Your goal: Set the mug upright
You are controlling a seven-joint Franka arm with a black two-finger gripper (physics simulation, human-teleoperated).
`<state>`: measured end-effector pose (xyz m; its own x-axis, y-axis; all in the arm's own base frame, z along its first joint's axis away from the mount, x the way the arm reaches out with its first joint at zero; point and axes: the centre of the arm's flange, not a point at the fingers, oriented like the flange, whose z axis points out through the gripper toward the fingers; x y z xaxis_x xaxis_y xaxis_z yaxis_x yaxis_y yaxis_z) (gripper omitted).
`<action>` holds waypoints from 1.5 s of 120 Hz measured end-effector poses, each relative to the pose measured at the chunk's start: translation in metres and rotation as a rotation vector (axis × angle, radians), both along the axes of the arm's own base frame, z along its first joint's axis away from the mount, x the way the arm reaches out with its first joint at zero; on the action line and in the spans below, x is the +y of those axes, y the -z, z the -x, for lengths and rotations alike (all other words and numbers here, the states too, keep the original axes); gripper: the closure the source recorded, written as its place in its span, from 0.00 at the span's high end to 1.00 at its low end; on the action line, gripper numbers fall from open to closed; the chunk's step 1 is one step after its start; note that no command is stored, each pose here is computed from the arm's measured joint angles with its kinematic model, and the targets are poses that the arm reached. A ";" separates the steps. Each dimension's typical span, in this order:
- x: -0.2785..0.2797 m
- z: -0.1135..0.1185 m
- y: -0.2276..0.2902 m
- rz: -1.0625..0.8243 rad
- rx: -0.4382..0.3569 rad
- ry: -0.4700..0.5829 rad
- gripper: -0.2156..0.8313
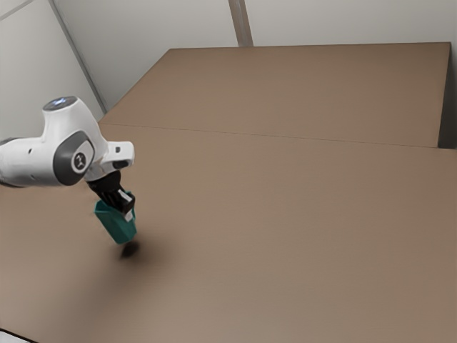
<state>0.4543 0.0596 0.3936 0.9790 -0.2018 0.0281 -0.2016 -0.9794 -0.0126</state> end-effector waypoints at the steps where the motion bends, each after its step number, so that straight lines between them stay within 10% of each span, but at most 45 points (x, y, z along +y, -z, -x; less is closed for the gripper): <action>1: -0.001 -0.001 0.000 0.000 -0.001 -0.004 0.04; 97: -0.037 -0.054 0.032 0.049 -0.091 -0.229 0.04; 180: -0.033 -0.052 0.046 0.057 -0.035 -0.317 0.08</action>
